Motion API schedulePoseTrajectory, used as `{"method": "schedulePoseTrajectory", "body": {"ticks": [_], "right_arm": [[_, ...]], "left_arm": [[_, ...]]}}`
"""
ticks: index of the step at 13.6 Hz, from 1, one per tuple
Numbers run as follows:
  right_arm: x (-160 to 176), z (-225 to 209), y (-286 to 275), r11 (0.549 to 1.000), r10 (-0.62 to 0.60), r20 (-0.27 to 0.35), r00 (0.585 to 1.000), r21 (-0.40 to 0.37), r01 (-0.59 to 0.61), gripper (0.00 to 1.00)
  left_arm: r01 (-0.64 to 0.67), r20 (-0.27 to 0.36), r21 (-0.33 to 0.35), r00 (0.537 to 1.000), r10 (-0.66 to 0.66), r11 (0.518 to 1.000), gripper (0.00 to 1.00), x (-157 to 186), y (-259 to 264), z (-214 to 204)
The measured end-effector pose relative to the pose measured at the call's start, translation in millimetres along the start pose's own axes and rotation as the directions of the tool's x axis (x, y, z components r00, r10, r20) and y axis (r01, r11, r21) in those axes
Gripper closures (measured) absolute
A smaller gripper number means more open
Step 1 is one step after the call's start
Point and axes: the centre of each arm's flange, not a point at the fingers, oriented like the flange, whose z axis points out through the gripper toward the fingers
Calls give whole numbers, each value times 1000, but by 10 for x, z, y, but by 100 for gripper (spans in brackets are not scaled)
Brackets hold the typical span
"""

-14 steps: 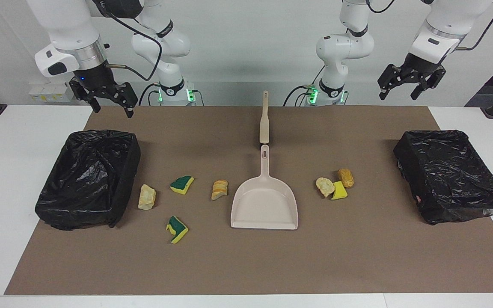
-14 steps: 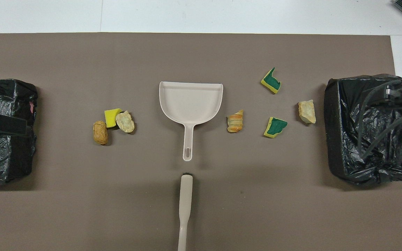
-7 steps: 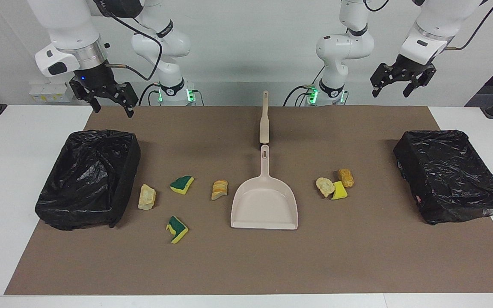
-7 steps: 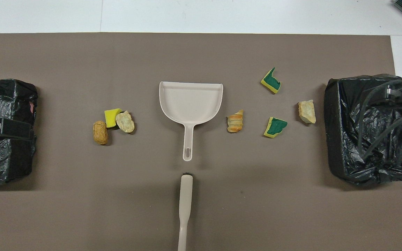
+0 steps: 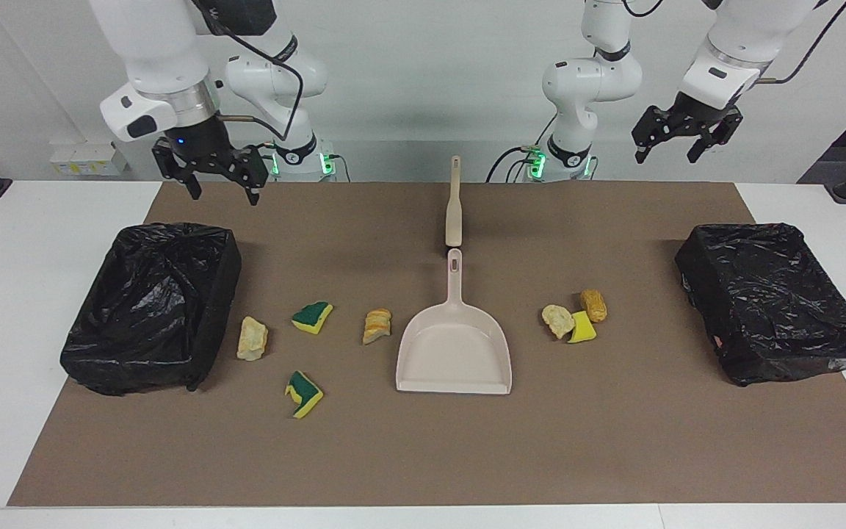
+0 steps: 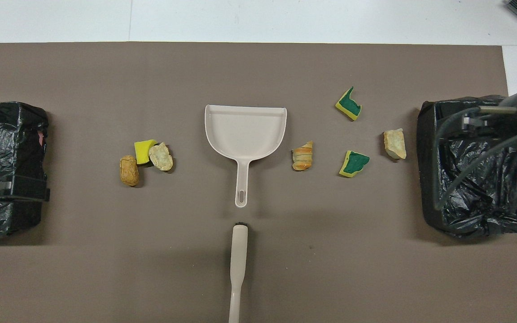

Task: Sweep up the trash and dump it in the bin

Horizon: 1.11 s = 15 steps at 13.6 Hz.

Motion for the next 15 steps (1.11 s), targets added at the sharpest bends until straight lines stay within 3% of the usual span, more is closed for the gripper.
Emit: {"method": "schedulePoseTrajectory", "body": {"ticks": [8,15], "right_arm": [[26,1107,-2221,997,76,-5,997,33,-75,0],[-223,1943,-3174,998,54,-14,998,45,-53,0]], "left_arm": [[0,3,0,1000,0,1000,0,-5,0,3],[-2,8,1,1000,2,1000,0,-14,9,4]]}}
